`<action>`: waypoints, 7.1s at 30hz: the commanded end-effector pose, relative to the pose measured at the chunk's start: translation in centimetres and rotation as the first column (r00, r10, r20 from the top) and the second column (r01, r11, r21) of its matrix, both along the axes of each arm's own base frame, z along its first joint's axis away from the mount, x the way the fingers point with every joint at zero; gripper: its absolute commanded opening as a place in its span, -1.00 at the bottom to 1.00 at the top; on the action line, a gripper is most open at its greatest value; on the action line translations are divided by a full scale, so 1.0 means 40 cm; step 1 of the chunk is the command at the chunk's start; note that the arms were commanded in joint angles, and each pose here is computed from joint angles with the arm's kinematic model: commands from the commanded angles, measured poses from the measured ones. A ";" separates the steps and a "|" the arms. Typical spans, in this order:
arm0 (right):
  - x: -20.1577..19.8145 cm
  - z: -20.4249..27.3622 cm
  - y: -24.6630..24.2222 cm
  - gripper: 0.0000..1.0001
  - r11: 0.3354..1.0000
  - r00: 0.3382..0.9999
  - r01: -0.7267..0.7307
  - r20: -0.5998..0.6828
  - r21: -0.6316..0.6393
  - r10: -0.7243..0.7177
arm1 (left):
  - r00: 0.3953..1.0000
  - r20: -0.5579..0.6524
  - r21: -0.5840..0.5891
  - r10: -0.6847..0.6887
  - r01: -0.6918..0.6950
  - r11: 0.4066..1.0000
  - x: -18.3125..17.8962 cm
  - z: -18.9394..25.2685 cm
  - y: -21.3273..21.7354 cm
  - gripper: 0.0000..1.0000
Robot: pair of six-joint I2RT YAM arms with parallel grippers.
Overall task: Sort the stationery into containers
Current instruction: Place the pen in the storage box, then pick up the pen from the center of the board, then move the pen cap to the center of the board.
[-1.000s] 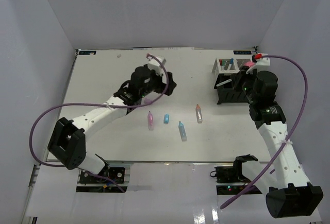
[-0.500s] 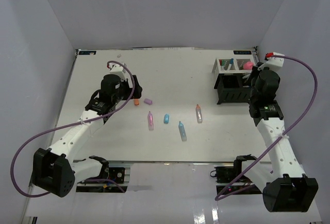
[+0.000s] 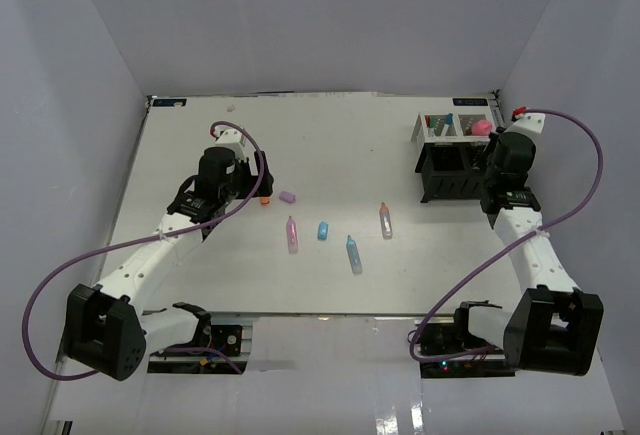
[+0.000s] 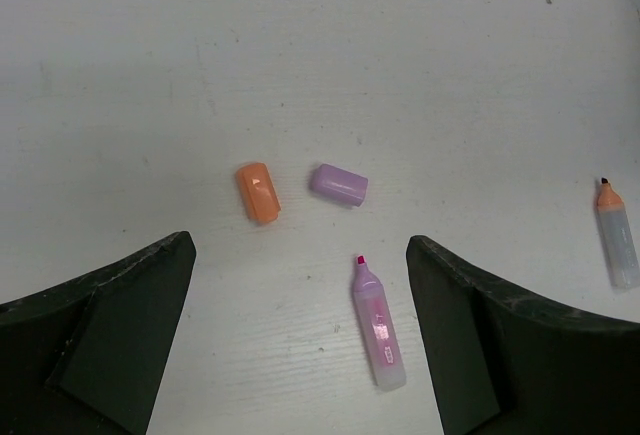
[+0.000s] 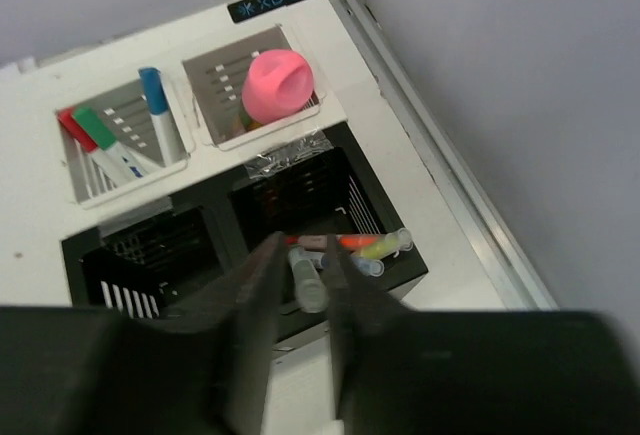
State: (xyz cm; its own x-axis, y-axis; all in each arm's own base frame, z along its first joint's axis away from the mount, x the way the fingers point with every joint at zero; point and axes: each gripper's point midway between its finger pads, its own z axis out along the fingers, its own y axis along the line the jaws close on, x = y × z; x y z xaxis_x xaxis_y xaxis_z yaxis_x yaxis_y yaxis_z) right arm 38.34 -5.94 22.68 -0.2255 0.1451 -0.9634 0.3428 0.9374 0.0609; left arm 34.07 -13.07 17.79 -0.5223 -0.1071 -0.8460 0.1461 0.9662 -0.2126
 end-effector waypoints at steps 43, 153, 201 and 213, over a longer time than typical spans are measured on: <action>-0.421 -0.414 0.726 0.51 0.734 0.581 -0.628 -0.473 0.257 0.663 | 0.992 -0.087 0.061 0.087 -0.081 0.995 0.010 -0.044 0.036 0.96; -0.405 0.076 0.881 -0.30 0.594 0.657 -0.754 0.326 0.279 0.680 | 0.906 0.323 -0.410 -0.273 0.394 0.823 -0.187 0.211 -0.495 -0.74; -0.306 -0.504 0.928 0.69 0.734 0.635 -0.677 -0.464 0.052 0.618 | 0.939 0.254 -0.086 -0.232 0.261 0.962 -0.056 0.154 -0.071 -0.78; -0.296 -0.504 0.812 0.62 0.787 0.683 -0.615 -0.469 0.044 0.560 | 0.934 0.249 -0.092 -0.257 0.287 0.953 -0.059 0.147 -0.083 -0.78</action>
